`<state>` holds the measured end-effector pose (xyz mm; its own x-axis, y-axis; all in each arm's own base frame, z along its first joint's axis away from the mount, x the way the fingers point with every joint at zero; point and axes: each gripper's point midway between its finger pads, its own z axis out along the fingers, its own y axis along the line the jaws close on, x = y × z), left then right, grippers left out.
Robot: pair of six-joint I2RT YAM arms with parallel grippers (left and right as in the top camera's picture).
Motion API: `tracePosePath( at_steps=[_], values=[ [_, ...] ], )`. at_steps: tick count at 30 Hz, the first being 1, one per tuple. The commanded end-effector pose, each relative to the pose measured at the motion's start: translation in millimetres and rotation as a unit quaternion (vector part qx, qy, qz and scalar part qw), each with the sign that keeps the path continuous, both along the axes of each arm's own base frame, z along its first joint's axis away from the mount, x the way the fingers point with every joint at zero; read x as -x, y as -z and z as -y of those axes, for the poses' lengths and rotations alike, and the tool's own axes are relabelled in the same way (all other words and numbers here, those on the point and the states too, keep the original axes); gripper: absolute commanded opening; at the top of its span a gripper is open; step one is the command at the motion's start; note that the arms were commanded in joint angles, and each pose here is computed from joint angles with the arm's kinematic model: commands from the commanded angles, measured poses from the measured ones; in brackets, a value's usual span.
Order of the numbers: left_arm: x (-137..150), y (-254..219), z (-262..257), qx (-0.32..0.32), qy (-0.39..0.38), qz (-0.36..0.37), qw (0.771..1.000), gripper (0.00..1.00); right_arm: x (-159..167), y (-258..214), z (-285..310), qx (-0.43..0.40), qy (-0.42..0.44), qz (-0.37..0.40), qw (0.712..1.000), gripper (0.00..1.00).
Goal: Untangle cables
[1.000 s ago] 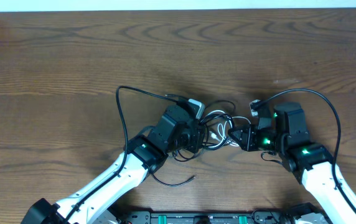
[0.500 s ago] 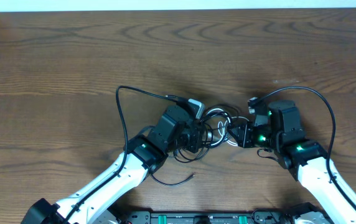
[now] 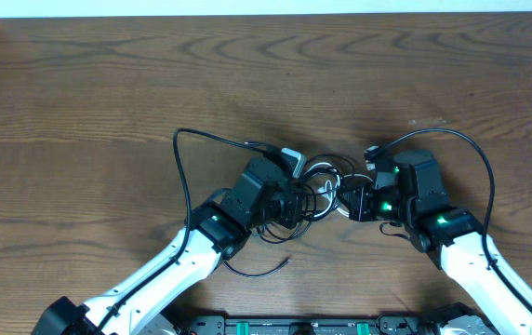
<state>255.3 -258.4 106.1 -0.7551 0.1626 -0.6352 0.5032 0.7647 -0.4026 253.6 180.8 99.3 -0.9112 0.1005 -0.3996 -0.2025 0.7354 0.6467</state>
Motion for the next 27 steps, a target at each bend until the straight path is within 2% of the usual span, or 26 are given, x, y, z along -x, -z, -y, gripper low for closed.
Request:
tracePosePath(
  at_steps=[1,4,8,10,16,23,27],
  values=[
    [-4,-4,-1,-0.006,-0.002,0.018,1.0,0.08,28,-35,-25,-0.091,-0.112,0.024,0.989,0.01],
    [-7,-4,-4,-0.012,-0.01,0.023,1.0,0.08,35,-61,-25,-0.141,-0.14,0.045,0.979,0.01],
    [-7,-4,-3,-0.012,-0.009,0.023,1.0,0.08,29,-80,-9,-0.155,-0.119,0.077,0.978,0.01],
    [-7,-4,-3,-0.011,-0.009,0.023,1.0,0.08,24,-74,0,-0.129,-0.093,0.082,0.984,0.04],
    [-7,-4,-3,-0.004,-0.02,0.012,1.0,0.08,24,-18,21,0.009,-0.02,0.014,1.0,0.23],
    [-6,-4,-3,-0.004,-0.02,0.012,1.0,0.08,-4,-23,29,0.045,0.023,0.074,0.996,0.29],
    [-5,-4,-2,-0.001,-0.016,0.01,1.0,0.08,-20,-21,37,0.065,0.054,0.089,0.992,0.28]
  ],
)
